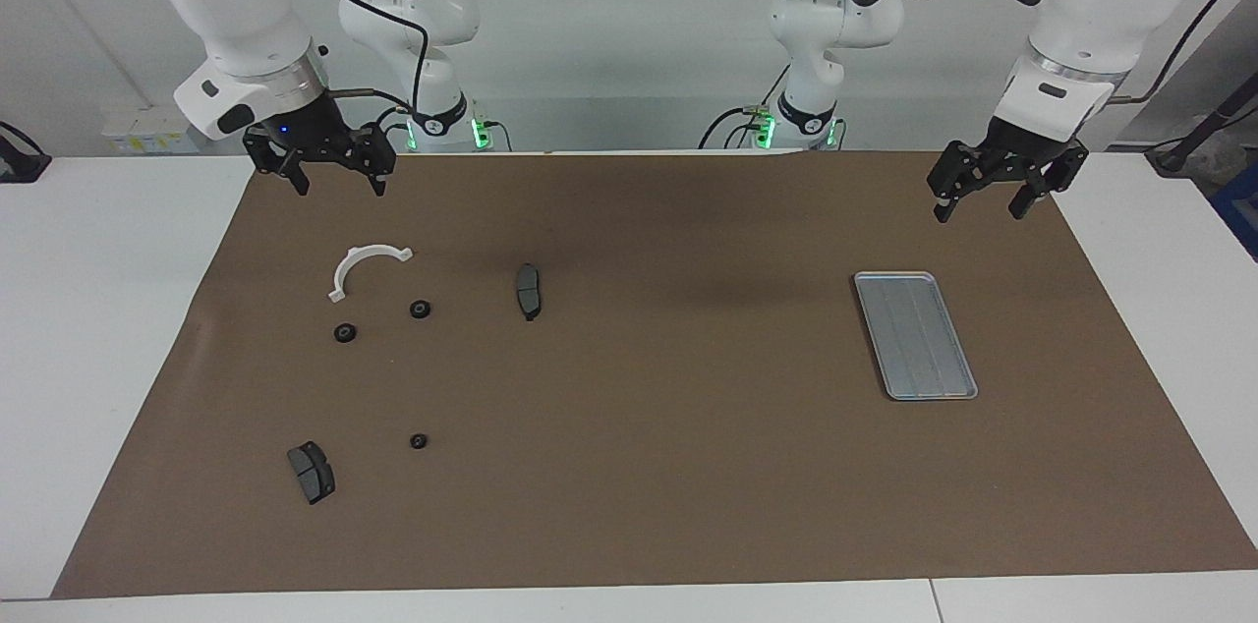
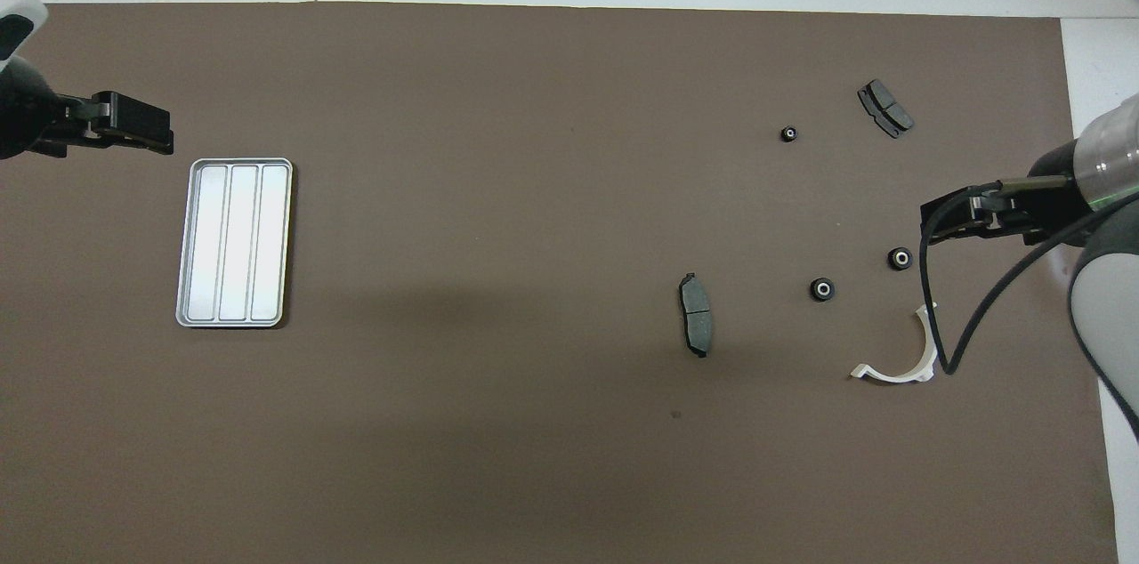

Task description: Pick bearing gear from pile to tray

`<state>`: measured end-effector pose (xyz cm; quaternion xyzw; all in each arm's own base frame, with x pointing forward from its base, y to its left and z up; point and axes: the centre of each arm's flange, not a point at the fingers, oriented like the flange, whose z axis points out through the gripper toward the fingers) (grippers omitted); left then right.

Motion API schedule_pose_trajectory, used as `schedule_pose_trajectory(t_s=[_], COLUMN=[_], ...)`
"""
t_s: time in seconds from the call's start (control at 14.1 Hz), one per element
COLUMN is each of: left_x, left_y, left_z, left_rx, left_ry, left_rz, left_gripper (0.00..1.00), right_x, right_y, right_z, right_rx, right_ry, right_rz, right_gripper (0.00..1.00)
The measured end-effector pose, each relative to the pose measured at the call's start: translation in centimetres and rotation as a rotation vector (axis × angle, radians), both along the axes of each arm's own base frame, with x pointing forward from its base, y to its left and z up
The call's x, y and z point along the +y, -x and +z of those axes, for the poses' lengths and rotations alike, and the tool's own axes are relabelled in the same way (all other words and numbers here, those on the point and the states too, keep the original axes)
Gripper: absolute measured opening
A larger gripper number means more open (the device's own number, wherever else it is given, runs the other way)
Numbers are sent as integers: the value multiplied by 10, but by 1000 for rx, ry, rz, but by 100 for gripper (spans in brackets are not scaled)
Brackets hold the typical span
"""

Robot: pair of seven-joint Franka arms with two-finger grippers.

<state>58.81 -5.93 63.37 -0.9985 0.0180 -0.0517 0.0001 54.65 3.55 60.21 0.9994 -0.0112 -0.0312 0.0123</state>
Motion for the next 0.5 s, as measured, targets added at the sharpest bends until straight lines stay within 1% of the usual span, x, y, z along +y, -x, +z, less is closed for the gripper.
schedule_pose_trajectory(t_s=[0.5], left_x=[0], left_y=[0], left_z=[-2], left_rx=[4], left_ry=[-1], left_rz=[1], left_gripper=[100], right_x=[0], right_y=[0], right_z=[0], right_rx=[0], right_ry=[0], right_rz=[0], right_gripper=[100])
